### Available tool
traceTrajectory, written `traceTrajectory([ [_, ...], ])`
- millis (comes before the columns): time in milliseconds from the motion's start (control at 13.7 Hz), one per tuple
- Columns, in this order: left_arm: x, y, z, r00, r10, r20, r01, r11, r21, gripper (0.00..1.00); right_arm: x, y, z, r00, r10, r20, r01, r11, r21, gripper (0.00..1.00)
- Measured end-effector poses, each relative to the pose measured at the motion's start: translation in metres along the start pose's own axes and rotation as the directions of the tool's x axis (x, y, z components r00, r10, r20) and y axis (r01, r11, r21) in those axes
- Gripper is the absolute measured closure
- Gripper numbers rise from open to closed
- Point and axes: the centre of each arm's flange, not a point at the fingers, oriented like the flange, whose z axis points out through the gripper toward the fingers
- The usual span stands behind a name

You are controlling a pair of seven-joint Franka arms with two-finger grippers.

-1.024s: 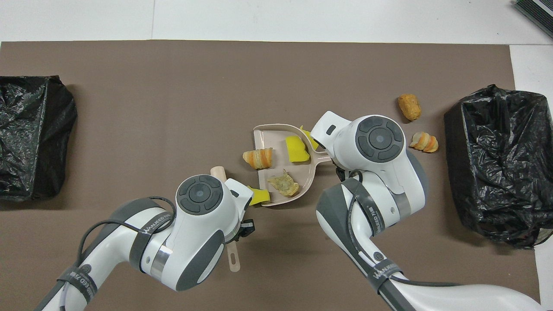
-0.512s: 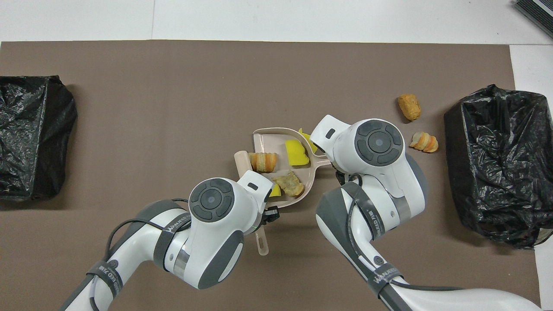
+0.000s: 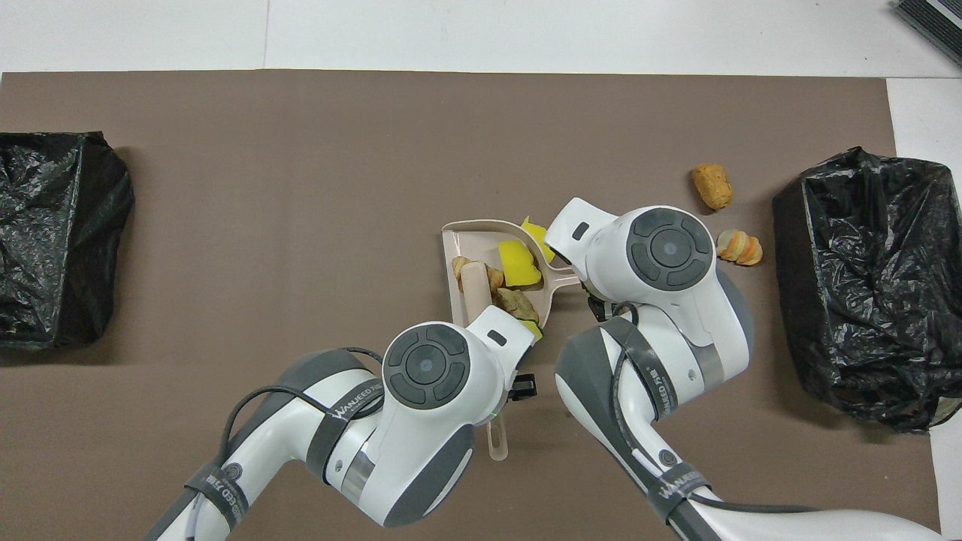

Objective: Sweep and dump trash in bin
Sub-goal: 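Brush the debris into the dustpan with the left gripper, then carry the loaded dustpan with the right gripper to the nearby black bag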

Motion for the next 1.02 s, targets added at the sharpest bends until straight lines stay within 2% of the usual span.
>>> traceTrajectory([
  [146,-0.007,-0.003,-0.022,1.0,0.005,0.024,-0.005,1.0,0.015,0.73,-0.005,-0.003,0.001,0.999,0.012,-0.036,-0.013,1.0,-0.008,0.67],
  [293,-0.016,-0.007,-0.038,0.999,0.009,0.039,-0.01,1.0,0.025,0.73,-0.012,-0.006,0.007,0.995,0.025,-0.1,-0.027,1.0,-0.013,0.67],
  [512,-0.024,-0.011,-0.057,0.999,0.012,0.045,-0.013,1.0,0.027,0.73,-0.019,-0.007,0.012,0.985,0.051,-0.163,-0.054,0.998,-0.012,0.67],
  [804,-0.043,-0.021,-0.082,0.996,-0.009,0.091,0.003,0.998,0.067,0.73,-0.02,-0.007,0.003,0.981,0.065,-0.185,-0.07,0.997,-0.02,0.67],
  [1024,-0.07,-0.022,-0.078,0.991,-0.054,0.119,0.04,0.992,0.118,0.73,-0.031,-0.009,-0.014,0.979,0.079,-0.187,-0.082,0.997,-0.013,0.67],
])
